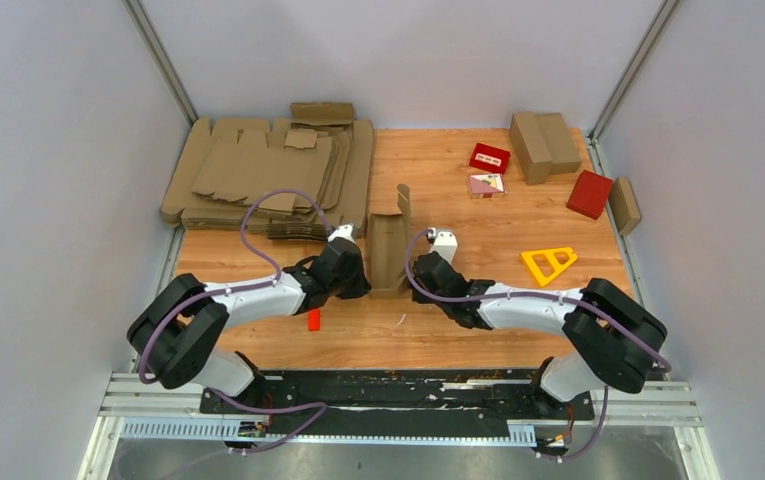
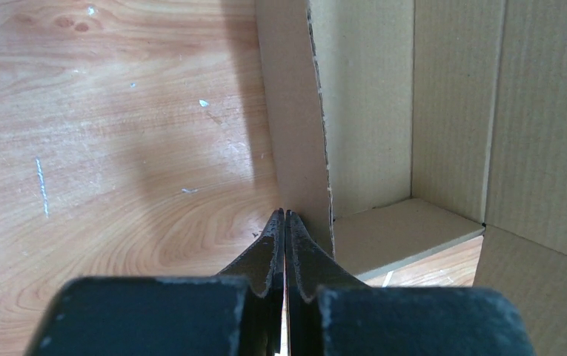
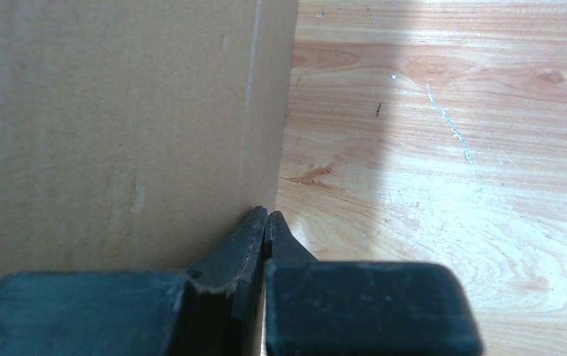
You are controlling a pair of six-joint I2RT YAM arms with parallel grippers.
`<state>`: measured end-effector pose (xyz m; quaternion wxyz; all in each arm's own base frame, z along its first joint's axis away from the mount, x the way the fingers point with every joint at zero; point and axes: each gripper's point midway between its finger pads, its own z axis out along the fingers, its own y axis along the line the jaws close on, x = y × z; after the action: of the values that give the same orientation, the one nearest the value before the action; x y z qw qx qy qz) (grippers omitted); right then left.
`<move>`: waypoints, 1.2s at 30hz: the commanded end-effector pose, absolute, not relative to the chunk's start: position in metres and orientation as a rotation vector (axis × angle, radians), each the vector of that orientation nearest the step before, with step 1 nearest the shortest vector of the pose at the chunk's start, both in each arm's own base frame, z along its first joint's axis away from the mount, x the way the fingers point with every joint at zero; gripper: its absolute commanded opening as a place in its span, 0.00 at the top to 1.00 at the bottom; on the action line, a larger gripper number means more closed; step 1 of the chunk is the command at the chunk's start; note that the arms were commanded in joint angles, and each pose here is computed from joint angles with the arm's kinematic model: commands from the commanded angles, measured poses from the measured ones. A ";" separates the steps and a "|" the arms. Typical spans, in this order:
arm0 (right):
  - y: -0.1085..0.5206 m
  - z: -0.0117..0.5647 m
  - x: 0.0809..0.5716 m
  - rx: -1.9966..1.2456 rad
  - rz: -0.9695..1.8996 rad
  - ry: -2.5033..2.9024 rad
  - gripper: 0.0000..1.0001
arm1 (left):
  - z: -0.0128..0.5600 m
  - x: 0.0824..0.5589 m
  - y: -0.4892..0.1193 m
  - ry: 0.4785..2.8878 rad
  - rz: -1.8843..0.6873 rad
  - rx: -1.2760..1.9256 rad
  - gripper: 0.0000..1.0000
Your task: Fold the paper box
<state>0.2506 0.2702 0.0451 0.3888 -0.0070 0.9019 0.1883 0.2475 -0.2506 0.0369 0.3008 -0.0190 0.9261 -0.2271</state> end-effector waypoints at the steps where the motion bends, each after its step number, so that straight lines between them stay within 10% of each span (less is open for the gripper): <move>1: 0.294 0.063 0.257 0.071 0.541 2.250 1.00 | 0.052 0.247 -0.277 2.402 -0.716 -0.106 1.00; 25: 0.210 0.126 0.198 -0.210 0.582 2.099 0.87 | 0.095 0.239 -0.242 2.313 -0.635 0.202 1.00; 36: 0.171 0.182 0.175 -0.244 0.592 1.999 0.56 | 0.112 0.274 -0.254 2.286 -0.607 0.307 0.45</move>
<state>0.1820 0.1818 0.1739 0.5005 -0.0794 0.8222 0.2591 0.2625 -0.2469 0.1060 0.3595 0.0933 0.8970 -0.2397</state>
